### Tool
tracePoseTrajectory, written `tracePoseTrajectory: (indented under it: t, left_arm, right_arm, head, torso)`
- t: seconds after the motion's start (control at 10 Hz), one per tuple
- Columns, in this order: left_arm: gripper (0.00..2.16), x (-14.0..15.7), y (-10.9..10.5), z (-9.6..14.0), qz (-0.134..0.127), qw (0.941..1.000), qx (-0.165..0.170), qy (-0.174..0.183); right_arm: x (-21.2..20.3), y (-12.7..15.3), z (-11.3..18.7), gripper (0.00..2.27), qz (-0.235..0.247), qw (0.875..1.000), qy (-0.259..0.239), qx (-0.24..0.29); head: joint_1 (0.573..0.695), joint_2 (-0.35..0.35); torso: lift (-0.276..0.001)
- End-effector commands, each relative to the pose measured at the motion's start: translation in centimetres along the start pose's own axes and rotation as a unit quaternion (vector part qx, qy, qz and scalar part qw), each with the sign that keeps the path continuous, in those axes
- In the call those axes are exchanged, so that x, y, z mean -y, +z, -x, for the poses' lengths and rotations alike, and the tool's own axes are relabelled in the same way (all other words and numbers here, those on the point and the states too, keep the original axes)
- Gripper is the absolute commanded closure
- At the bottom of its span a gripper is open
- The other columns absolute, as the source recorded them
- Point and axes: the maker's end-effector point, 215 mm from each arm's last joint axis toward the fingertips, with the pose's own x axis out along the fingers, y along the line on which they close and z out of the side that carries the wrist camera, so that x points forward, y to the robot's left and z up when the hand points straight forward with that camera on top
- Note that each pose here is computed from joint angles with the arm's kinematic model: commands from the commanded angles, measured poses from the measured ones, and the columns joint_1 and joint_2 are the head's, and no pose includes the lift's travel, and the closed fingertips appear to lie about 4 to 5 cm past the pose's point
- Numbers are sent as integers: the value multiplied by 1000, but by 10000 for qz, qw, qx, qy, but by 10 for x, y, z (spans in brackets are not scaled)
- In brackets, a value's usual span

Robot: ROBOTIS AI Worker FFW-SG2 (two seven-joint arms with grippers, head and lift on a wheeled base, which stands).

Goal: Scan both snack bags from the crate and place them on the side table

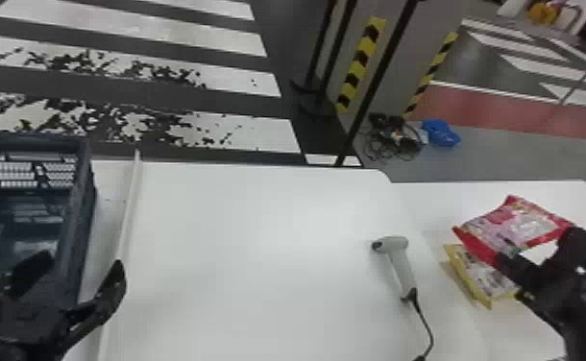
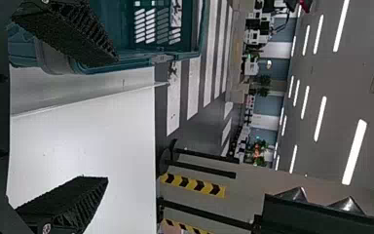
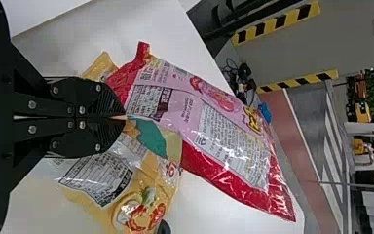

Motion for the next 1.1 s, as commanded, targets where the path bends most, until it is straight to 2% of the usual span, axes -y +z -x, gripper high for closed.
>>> tracePoseTrajectory:
  t: [0.0,0.1,0.3,0.5,0.7,0.8,1.0]
  left_arm:
    - [70,0,0,1,-7,10000,-3,0]
    - [70,0,1,1,-8,10000,12,0]
    - [70,0,2,2,-7,10000,20,-11]
    - [70,1,1,3,-4,10000,14,-19]
    - [70,2,3,3,16,10000,28,-20]
    - [70,3,6,3,13,10000,52,-21]
    - [70,1,8,3,-8,10000,69,-5]
  right_arm:
    - [-3,-5,-1,485,-50,10000,17,-35]
    - [2,-5,-1,19,-43,9999,-86,-36]
    - [12,-5,0,33,-63,9996,-274,-3]
    - [14,32,11,43,-104,9965,-229,794]
    - [-23,62,37,43,260,9886,94,1477]
    - [-53,66,51,39,497,9841,370,1662]
    - [-126,41,81,33,966,9746,943,1789]
  head:
    - [695,-350]
    - [695,-350]
    - [695,-350]
    - [695,-350]
    - [695,-350]
    - [695,-350]
    - [695,-350]
  torso:
    - [-95]
    - [-95]
    - [-95]
    - [-95]
    - [-95]
    - [-95]
    - [-95]
